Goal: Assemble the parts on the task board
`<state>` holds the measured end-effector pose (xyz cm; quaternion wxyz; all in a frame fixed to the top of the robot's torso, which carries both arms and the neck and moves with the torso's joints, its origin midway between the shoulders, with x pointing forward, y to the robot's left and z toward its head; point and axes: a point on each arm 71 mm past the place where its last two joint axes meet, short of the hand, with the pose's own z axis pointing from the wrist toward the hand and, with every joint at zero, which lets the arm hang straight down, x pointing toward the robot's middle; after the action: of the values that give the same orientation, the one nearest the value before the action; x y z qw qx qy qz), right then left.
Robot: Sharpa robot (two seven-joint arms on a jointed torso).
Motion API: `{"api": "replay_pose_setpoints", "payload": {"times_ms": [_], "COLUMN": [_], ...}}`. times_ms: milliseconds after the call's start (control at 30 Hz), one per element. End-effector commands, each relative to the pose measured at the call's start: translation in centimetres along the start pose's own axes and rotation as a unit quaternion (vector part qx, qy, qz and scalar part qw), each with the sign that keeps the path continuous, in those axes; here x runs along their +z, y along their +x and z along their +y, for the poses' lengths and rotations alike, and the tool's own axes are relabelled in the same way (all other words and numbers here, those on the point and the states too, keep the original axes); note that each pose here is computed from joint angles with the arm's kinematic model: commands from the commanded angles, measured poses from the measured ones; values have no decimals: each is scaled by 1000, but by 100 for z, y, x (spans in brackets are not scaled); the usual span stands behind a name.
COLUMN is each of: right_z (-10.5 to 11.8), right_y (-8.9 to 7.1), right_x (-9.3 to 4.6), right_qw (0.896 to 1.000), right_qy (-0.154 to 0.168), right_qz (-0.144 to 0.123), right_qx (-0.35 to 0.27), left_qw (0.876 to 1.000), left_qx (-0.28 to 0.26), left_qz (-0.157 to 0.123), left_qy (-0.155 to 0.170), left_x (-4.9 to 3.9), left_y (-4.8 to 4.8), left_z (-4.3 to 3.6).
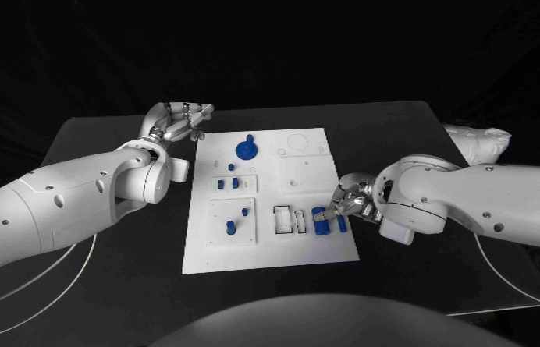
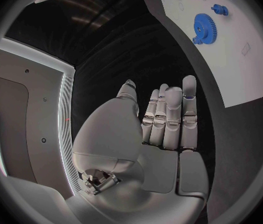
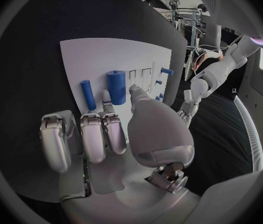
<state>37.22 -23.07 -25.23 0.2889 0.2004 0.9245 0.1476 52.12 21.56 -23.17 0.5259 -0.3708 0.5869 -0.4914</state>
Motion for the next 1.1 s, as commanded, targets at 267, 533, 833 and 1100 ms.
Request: {"api": "replay_pose_setpoints", "payload": {"times_ms": [267,533,833,1100], "right_z": [72,92,150,173], "right_y": [69,105,127,146], "right_x": [56,89,119,141], "right_qw": [1000,1000,1000,1000], "right_qy": [0,1,-2,-3], "right_qz": [18,22,23,23], "right_qx": [-5,-2,-2,1], "left_qw": [1000,1000,1000,1000], "left_qx": [-3,-3,-4,-3], "left_qz": [9,10,12,11], "left_qy": [4,3,3,2], "left_x": [-3,4,1,-4], "left_y": [21,32,36,23], "left_z": [-11,-10,-9,-5]}}
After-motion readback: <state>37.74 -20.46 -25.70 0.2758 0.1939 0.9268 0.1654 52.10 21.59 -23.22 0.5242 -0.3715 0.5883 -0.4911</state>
